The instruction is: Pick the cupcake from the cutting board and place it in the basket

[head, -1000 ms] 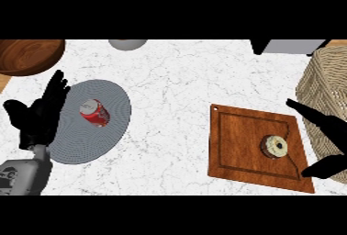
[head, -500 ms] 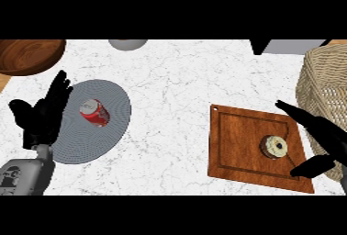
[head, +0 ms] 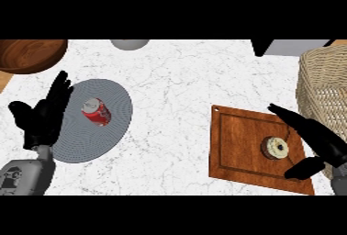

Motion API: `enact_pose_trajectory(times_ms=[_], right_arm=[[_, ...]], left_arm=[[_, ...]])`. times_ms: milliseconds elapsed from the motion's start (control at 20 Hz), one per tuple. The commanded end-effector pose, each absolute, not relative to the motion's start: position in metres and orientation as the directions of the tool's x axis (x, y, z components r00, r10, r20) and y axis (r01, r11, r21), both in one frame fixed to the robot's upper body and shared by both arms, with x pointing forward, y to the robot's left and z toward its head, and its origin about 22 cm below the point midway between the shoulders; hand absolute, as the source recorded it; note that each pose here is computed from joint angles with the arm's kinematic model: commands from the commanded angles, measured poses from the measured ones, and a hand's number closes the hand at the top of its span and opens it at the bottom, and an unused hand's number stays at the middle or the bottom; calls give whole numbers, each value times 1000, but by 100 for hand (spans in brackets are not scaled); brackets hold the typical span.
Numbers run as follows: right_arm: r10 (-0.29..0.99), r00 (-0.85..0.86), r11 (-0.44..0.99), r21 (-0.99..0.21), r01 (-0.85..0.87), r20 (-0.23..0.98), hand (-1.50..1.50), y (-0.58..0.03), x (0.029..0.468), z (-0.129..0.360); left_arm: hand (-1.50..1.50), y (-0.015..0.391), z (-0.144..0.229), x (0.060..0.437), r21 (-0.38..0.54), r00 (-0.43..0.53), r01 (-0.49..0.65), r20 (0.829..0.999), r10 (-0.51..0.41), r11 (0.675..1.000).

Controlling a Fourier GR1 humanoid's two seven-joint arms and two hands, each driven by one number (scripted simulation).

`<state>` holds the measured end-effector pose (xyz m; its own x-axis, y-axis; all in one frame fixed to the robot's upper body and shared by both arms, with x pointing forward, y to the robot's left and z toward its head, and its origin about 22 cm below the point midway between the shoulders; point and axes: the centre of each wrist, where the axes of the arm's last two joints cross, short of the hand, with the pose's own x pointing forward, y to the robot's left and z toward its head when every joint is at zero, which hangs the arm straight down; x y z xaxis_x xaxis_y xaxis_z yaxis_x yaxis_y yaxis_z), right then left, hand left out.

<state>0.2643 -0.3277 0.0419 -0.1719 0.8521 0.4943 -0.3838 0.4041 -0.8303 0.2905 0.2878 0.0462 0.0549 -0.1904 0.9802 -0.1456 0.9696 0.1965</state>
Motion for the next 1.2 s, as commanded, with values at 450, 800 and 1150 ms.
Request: enact_pose_trajectory(times_ms=[450, 800, 1150], right_arm=[[811, -177, 392, -742, -543, 558, 150, -317, 252, -10], [800, -165, 406, -723, -559, 577, 150, -309, 245, -19], [883, -363, -28, -737, -675, 299, 150, -323, 125, -68]], left_arm=[[0, 293, 48, 292, 203, 48, -132, 979, -198, 970], [0, 286, 49, 295, 195, 50, -160, 981, -189, 968], [0, 303, 40, 284, 196, 88, -210, 980, -181, 958]])
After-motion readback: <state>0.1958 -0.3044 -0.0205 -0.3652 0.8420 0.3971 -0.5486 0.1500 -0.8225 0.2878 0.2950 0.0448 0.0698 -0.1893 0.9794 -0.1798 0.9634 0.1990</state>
